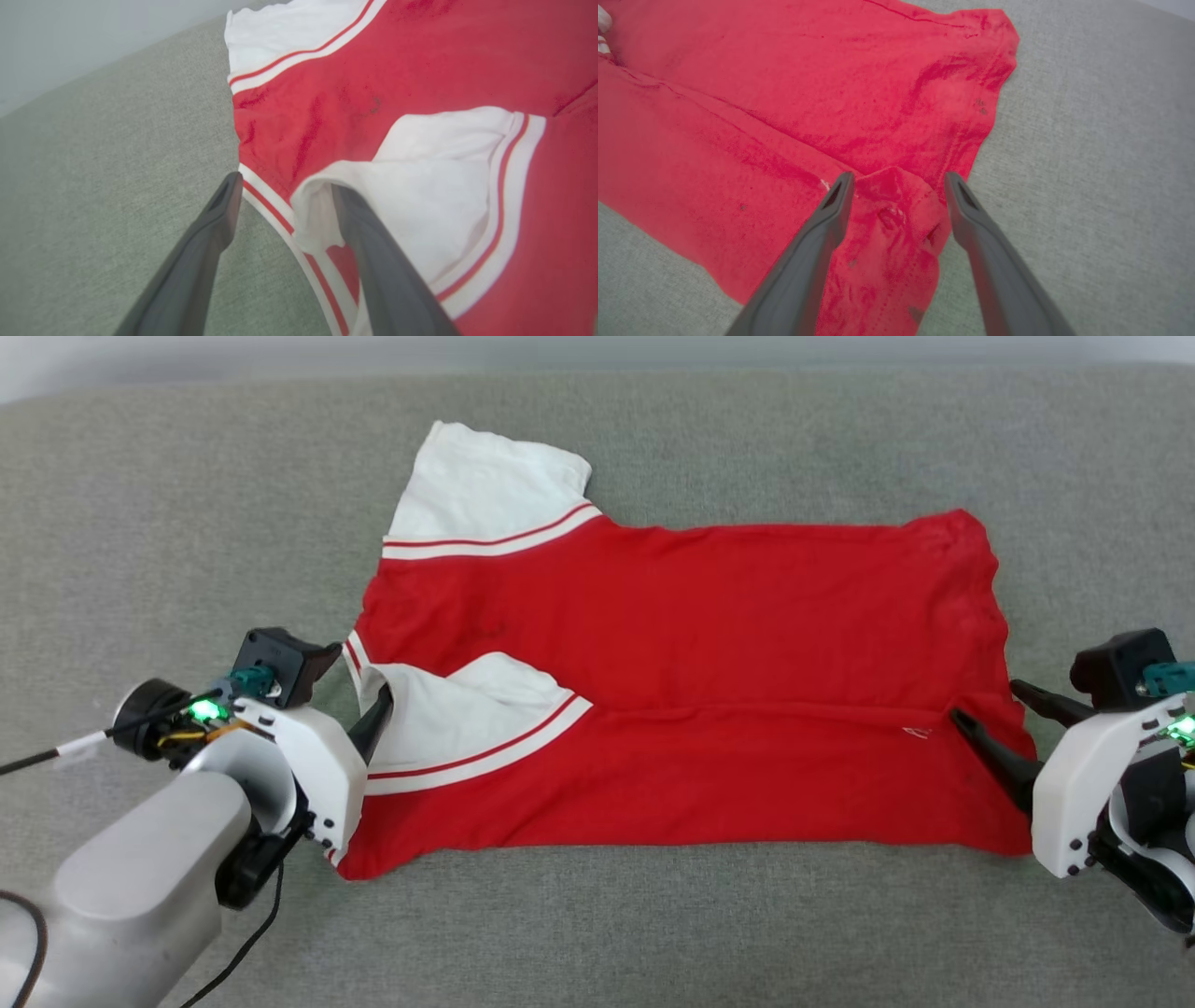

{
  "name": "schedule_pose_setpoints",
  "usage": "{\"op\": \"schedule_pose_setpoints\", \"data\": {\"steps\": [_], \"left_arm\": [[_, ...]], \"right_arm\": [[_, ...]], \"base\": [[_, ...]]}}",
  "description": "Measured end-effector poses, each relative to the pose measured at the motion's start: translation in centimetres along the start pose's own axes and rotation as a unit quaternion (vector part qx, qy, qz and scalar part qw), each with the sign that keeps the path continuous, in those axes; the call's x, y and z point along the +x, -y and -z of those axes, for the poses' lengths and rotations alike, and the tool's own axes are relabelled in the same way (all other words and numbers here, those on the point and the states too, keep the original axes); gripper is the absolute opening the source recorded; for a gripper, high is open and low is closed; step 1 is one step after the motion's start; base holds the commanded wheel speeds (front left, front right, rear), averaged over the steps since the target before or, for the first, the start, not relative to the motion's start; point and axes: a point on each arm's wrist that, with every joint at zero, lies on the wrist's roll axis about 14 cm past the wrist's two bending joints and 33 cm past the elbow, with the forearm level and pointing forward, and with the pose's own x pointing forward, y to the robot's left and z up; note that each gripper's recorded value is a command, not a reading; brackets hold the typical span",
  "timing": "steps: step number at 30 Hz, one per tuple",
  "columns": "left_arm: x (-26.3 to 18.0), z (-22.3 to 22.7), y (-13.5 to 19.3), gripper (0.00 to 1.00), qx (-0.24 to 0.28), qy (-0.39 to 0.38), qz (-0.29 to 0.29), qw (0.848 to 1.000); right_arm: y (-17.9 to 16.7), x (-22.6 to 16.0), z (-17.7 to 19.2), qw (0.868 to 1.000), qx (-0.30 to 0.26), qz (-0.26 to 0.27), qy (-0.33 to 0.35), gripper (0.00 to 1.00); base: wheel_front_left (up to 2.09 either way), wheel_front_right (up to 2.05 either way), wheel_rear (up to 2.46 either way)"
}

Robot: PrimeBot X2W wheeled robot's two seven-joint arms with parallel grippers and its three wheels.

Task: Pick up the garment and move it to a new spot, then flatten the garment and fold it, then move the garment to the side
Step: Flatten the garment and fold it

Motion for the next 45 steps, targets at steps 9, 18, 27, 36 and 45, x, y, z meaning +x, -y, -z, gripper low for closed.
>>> {"op": "schedule_pose_setpoints", "data": {"steps": [9, 18, 27, 36, 45], "left_arm": [[-3.5, -4.9, -0.8, 1.00, 0.040, -0.008, 0.005, 0.999], [-5.5, -2.2, 0.9, 1.00, -0.004, -0.206, 0.067, 0.976], [-6.3, 1.8, 2.8, 1.00, -0.002, -0.339, 0.107, 0.935], [-6.7, 6.5, 4.1, 1.00, -0.014, -0.427, 0.132, 0.894], [-6.3, 7.2, 4.5, 0.00, -0.017, -0.427, 0.142, 0.893]], "right_arm": [[-0.8, -2.1, -2.1, 0.999, -0.010, -0.004, 0.049, 1.00], [-1.2, -3.0, -2.2, 0.998, -0.003, -0.002, 0.061, 1.00], [-1.3, -2.8, -1.2, 0.999, 0.006, -0.002, 0.048, 1.00], [-0.9, -2.3, -0.2, 0.999, 0.013, 0.002, 0.033, 1.00], [-0.5, -2.1, -1.4, 0.999, 0.003, 0.003, 0.038, 1.00]], "base": [[0.00, 0.00, 0.00], [0.00, 0.00, 0.00], [0.00, 0.00, 0.00], [0.00, 0.00, 0.00], [0.00, 0.00, 0.00]]}}
